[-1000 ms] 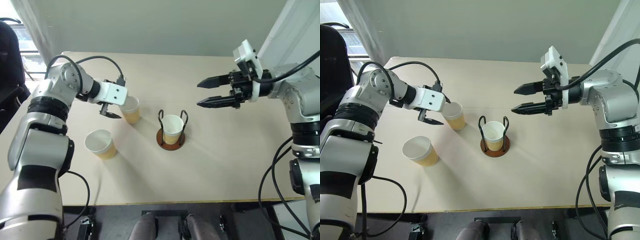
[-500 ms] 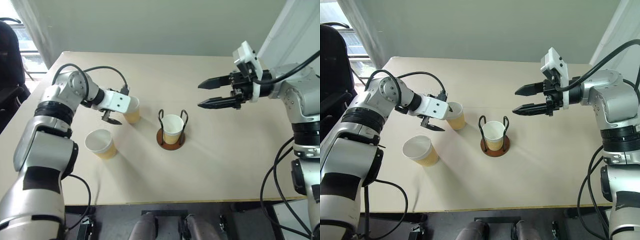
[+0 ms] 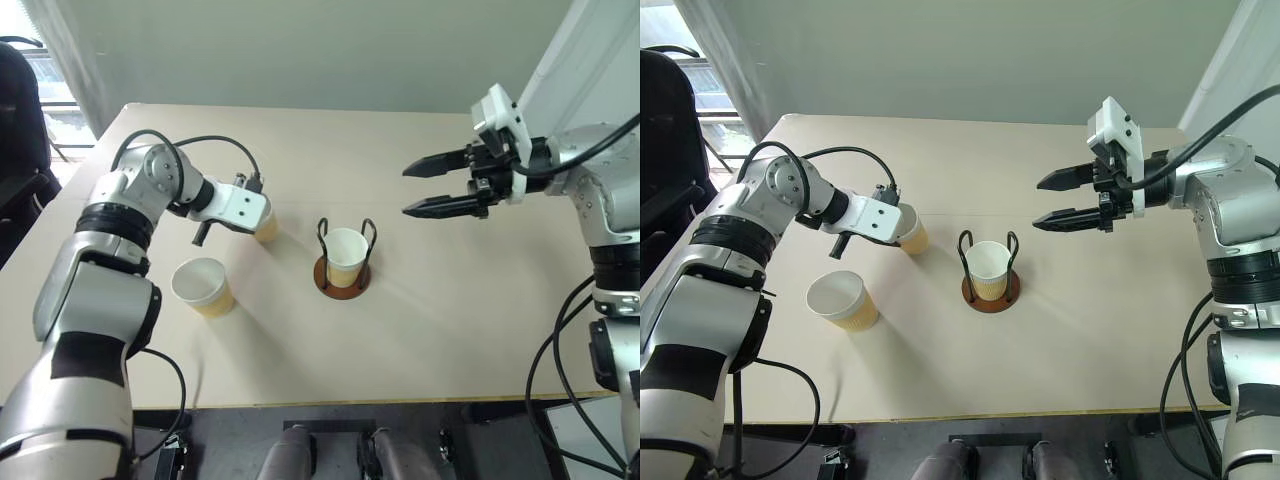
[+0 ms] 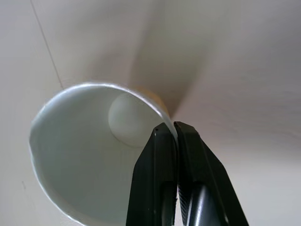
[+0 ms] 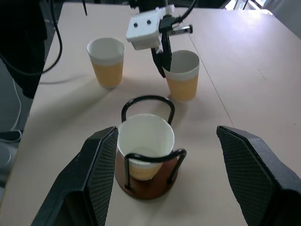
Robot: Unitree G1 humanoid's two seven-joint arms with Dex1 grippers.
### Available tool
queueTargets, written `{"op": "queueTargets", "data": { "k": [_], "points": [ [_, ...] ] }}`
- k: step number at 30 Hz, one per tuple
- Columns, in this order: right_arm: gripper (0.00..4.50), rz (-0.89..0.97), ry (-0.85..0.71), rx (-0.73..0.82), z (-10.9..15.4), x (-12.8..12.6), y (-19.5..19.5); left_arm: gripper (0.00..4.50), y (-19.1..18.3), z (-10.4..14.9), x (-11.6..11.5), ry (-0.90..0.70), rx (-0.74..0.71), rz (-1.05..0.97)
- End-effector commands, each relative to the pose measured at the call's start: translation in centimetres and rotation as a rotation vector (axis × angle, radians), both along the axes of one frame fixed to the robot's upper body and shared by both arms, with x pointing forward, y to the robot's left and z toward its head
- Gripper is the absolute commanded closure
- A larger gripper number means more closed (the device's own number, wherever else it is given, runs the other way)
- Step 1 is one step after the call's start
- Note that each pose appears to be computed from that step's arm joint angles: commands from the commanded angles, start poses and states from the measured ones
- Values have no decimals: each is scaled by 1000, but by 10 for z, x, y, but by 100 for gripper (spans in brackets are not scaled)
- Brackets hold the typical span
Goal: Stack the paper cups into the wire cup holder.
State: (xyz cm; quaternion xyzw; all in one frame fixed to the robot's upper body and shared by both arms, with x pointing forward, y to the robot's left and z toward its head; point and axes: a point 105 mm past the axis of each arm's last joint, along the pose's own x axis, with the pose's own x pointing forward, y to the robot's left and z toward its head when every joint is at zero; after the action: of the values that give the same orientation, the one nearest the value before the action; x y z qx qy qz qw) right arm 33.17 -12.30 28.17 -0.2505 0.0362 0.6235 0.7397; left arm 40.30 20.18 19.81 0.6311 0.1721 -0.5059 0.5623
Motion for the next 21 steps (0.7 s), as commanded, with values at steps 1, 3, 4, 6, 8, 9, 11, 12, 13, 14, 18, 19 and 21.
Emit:
{"op": "queueTargets", "data": {
  "k": [1, 3, 4, 6, 8, 9, 11, 12, 13, 14, 18, 19, 21],
  "points": [
    [112, 7, -2, -90, -8, -4, -15, 444, 2, 20, -2, -17, -19, -2],
    [112, 6, 3, -149, -19, -5, -24, 444, 2, 24, -3, -3, -30, 0],
    [112, 6, 4, -174, -24, -5, -29, 444, 0, 28, -5, 14, -64, 4],
    [112, 7, 2, -212, -31, -5, -36, 444, -2, 36, -6, 22, -89, 5],
    [112, 0, -8, -224, -34, -3, -39, 444, -5, 48, -6, 17, -121, 10],
    [112, 0, -11, -224, -35, -3, -39, 444, -7, 53, -6, 14, -132, 8],
    [112, 3, -11, -222, -36, -3, -39, 444, -12, 63, -6, 5, -150, -2],
    [112, 7, -9, -221, -36, -3, -38, 444, -16, 69, -7, 7, -171, -10],
    [112, 11, -7, -220, -35, -3, -38, 444, -21, 78, -9, 8, -189, -26],
    [112, 14, -6, -218, -34, -4, -37, 444, -28, 88, -10, 12, -219, -41],
    [112, 21, -23, -208, -26, -1, -35, 444, -45, 106, -13, 8, -244, -82],
    [112, 22, -32, -207, -24, 0, -35, 444, -49, 108, -13, 6, -248, -91],
    [112, 31, -37, -189, -21, 1, -33, 444, -61, 118, -14, -6, -257, -121]
  ]
}}
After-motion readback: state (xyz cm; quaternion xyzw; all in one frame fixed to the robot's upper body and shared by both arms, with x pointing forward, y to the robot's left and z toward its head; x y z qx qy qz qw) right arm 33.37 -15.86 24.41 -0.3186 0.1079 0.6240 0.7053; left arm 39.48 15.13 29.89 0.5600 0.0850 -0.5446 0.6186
